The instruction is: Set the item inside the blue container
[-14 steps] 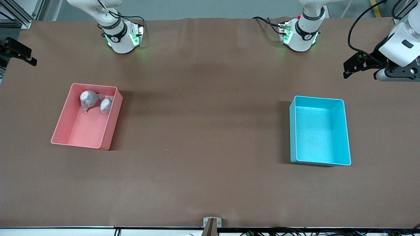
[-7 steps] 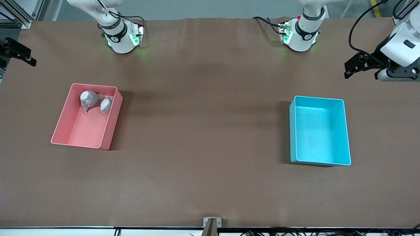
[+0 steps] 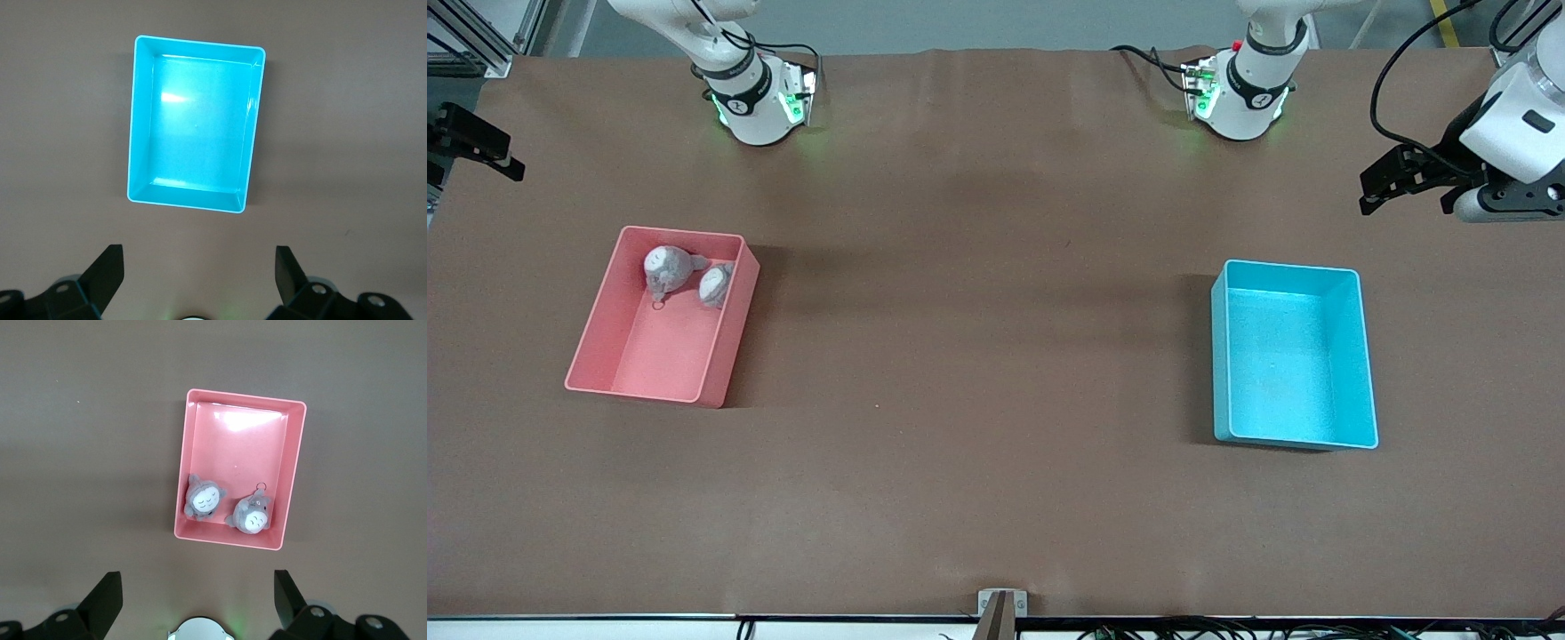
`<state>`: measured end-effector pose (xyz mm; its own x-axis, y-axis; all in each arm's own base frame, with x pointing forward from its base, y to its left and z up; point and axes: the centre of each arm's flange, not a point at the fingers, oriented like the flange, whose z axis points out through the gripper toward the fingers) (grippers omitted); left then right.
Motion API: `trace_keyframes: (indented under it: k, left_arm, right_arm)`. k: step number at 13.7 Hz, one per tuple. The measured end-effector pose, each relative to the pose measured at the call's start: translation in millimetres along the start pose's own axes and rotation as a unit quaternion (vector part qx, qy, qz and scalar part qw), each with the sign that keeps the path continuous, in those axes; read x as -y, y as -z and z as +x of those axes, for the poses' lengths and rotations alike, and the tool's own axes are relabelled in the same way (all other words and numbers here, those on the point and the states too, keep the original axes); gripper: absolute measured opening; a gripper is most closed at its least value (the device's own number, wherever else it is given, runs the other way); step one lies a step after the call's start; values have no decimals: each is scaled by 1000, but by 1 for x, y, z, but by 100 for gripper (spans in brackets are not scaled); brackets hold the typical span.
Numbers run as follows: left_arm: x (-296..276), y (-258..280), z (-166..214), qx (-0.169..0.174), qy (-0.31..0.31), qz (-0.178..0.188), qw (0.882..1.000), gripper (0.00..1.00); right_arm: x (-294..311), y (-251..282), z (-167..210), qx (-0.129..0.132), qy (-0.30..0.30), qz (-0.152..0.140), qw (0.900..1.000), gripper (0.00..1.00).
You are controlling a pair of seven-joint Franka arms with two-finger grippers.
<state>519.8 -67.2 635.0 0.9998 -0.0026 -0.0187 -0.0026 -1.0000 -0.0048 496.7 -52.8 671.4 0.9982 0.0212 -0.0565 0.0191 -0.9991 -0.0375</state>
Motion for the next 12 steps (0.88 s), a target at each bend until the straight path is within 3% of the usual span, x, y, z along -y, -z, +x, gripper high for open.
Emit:
trace_keyframes:
  k: [12]
  left_arm:
    - [-1,-1,-1,5,-1,1,1000,100]
  right_arm:
    - [0,-1,-1,3,0,0,1000,100]
